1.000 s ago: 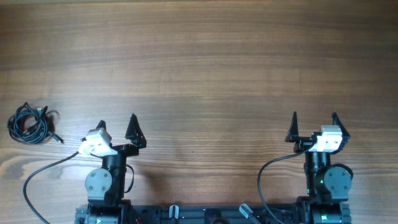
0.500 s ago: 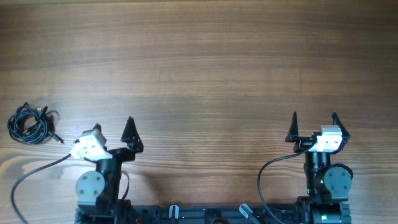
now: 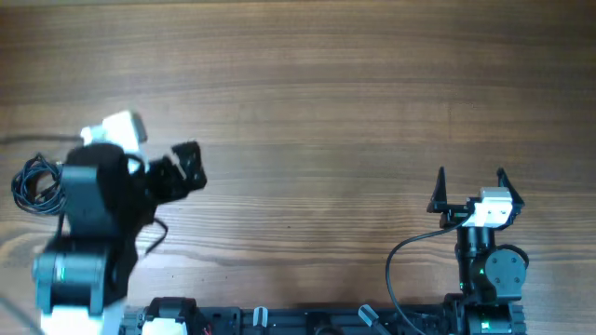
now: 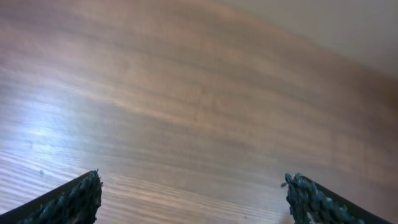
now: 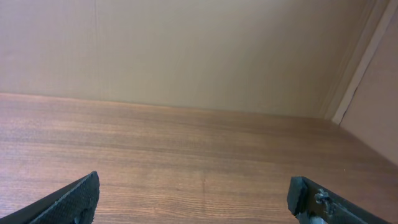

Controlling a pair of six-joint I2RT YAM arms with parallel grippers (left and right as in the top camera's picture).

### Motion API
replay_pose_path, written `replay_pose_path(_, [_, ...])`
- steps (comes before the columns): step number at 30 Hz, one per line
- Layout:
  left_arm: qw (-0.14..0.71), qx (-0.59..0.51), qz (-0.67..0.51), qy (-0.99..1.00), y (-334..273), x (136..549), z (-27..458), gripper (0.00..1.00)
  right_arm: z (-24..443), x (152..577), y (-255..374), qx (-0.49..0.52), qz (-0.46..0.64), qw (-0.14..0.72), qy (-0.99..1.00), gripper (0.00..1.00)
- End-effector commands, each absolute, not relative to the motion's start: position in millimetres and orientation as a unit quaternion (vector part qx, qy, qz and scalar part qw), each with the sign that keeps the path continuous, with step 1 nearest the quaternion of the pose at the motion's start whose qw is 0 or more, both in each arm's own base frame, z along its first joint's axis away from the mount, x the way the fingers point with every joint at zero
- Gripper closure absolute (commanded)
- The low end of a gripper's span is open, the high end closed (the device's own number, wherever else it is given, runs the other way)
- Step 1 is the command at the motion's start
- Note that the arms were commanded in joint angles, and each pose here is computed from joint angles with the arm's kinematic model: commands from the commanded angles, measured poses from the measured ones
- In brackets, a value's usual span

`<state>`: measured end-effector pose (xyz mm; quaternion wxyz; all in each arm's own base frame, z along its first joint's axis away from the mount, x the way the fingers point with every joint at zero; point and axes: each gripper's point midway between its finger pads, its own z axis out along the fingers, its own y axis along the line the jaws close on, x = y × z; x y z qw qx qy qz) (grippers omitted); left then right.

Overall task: Untangle cables
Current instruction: 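Swing the left gripper left and down onto the black cable bundle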

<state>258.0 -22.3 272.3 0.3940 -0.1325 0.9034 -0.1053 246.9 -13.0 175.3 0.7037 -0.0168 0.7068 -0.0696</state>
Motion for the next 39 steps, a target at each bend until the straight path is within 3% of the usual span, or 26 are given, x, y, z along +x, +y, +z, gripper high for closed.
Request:
replay_pose_path(1, [0.337,-0.116,-0.137,0.924,-40.3,278.2,251.2,0.00,177.4,246.5,-14.3,-0.016,-0.076,0.707,0.703,0.00])
replay_pose_path(4, [0.279,-0.117,-0.144,0.942,-47.3,291.0,220.7,0.00,177.4,246.5,-14.3,-0.016,-0.076,0.707,0.703,0.00])
replay_pose_path(6, [0.258,-0.123,-0.134,0.949,-45.7,301.0,205.1,0.87,177.4,246.5,-14.3,-0.016,-0.076,0.707,0.703,0.00])
replay_pose_path(7, [0.249,-0.159,-0.117,0.948,-37.0,307.6,195.5,0.96,177.4,246.5,-14.3,-0.016,-0.076,0.707,0.703,0.00])
replay_pose_path(10, [0.257,-0.321,-0.009,0.911,24.2,317.7,179.2,0.96,177.4,246.5,-14.3,-0.016,-0.076,0.707,0.703,0.00])
replay_pose_path(12, [0.274,-0.366,0.034,0.889,59.7,323.5,177.9,0.96,177.4,246.5,-14.3,-0.016,-0.076,0.707,0.703,0.00])
replay_pose_path(15, [0.278,-0.442,0.071,0.850,121.7,324.2,169.6,0.78,177.4,246.5,-14.3,-0.016,-0.076,0.707,0.703,0.01])
replay_pose_path(18, [0.288,-0.499,0.090,0.812,177.7,325.8,159.2,0.78,177.4,246.5,-14.3,-0.016,-0.076,0.707,0.703,0.00])
replay_pose_path(20, [0.292,-0.532,0.100,0.789,211.4,325.6,148.3,0.62,177.4,246.5,-14.3,-0.016,-0.076,0.707,0.703,0.00])
replay_pose_path(23, [0.291,-0.546,0.116,0.777,245.2,327.4,128.9,0.52,177.4,246.5,-14.3,-0.016,-0.076,0.707,0.703,0.00])
replay_pose_path(26, [0.283,-0.518,0.140,0.795,272.5,330.8,106.5,0.35,177.4,246.5,-14.3,-0.016,-0.076,0.707,0.703,0.00])
replay_pose_path(37, [0.268,-0.537,0.150,0.786,313.2,332.8,47.7,0.35,177.4,246.5,-14.3,-0.016,-0.076,0.707,0.703,0.00])
replay_pose_path(38, [0.265,-0.536,0.143,0.789,311.6,334.6,42.1,0.41,177.4,246.5,-14.3,-0.016,-0.076,0.707,0.703,0.00])
replay_pose_path(39, [0.266,-0.534,0.129,0.792,308.4,338.5,39.1,0.58,177.4,246.5,-14.3,-0.016,-0.076,0.707,0.703,0.00])
